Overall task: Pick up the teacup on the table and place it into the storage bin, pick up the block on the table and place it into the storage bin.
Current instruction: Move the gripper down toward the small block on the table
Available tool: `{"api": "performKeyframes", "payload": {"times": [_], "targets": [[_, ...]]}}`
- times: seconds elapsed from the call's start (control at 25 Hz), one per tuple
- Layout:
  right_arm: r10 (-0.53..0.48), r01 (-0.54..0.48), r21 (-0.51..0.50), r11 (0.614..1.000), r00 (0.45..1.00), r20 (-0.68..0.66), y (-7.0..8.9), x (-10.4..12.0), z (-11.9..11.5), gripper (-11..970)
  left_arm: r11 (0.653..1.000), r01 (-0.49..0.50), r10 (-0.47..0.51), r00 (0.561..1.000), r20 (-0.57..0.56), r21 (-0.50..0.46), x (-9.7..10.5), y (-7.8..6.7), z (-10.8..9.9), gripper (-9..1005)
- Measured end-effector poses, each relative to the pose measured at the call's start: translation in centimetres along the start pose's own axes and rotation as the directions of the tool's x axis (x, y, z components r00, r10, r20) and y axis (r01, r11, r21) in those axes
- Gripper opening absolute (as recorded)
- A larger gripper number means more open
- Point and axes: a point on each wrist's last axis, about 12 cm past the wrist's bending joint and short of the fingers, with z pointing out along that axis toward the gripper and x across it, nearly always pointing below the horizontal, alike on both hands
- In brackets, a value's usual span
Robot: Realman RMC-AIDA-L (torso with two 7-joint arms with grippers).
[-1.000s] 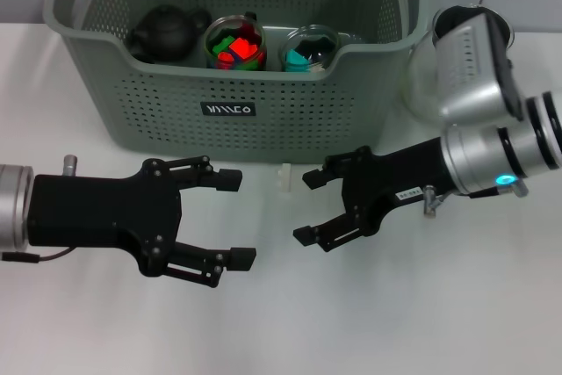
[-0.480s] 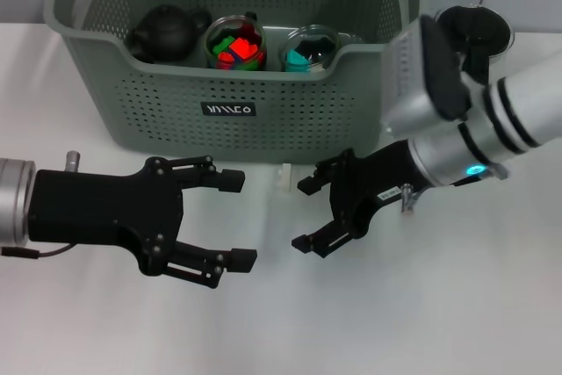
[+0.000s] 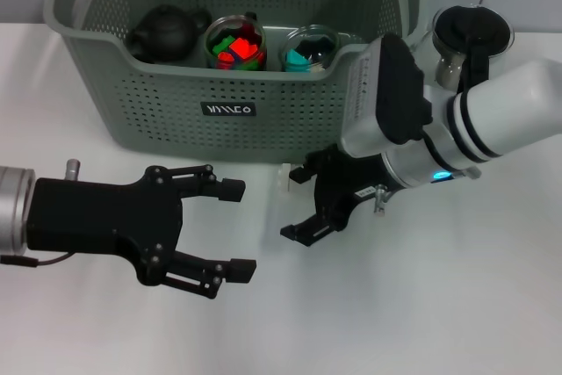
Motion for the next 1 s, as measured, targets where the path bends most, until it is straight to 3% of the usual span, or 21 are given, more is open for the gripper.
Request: {"api": "performKeyframes", "payload": {"times": [1.0], "targets": [[0.111,-0.116,0.079,0.990,0.992,0.067,-0.32,0.54,1.00,928,1.000,0.007,-0.007,1.000,-0.003,0.016,0.13,-0.19,0.09,968]]}}
